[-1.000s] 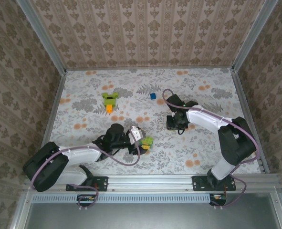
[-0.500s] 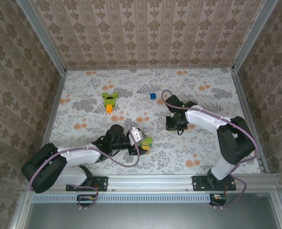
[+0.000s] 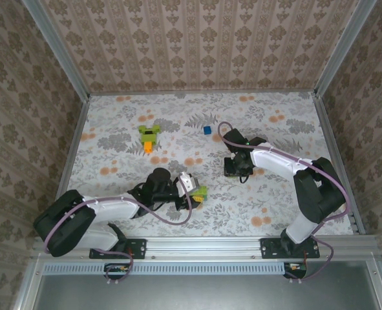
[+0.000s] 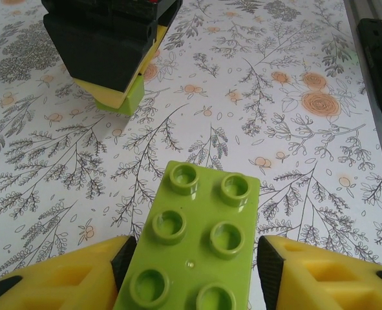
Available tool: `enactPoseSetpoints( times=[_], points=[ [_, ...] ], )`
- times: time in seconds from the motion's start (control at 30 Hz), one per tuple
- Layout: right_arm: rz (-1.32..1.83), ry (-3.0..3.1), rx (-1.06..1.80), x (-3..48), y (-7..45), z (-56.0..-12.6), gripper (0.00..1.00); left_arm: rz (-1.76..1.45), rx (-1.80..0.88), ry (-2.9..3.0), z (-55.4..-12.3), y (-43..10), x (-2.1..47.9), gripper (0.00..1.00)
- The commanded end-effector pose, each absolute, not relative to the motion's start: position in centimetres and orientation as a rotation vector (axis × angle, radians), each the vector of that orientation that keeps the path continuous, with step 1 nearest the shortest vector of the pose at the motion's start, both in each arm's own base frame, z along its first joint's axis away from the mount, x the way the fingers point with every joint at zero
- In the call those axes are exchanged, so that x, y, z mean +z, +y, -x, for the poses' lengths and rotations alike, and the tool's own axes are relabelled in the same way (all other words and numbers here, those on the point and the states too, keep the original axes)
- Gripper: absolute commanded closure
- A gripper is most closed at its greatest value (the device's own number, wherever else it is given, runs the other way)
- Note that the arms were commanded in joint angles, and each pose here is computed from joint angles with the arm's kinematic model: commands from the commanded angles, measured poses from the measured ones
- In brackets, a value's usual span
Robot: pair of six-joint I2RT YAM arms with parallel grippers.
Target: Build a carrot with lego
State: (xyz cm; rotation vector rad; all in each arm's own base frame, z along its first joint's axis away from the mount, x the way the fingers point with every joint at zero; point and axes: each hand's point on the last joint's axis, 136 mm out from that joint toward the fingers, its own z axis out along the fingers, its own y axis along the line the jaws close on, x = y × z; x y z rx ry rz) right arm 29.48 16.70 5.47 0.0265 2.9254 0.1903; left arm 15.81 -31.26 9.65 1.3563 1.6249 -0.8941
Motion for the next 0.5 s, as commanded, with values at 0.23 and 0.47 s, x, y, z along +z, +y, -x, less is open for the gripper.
enactPoseSetpoints(
  times=[0.23,0.47],
  points=[
    [-0.027,2.927,0.173,6.3,16.9,-29.4,0.74,-1.403,-0.913,1.602,-15.2,-31.7,9.4,0.56],
    [0.025,2.943,0.189,8.0,17.2,-28.1,0.76,-1.395,-0.885,1.588,-15.4,-31.4,9.5,0.61]
  ],
)
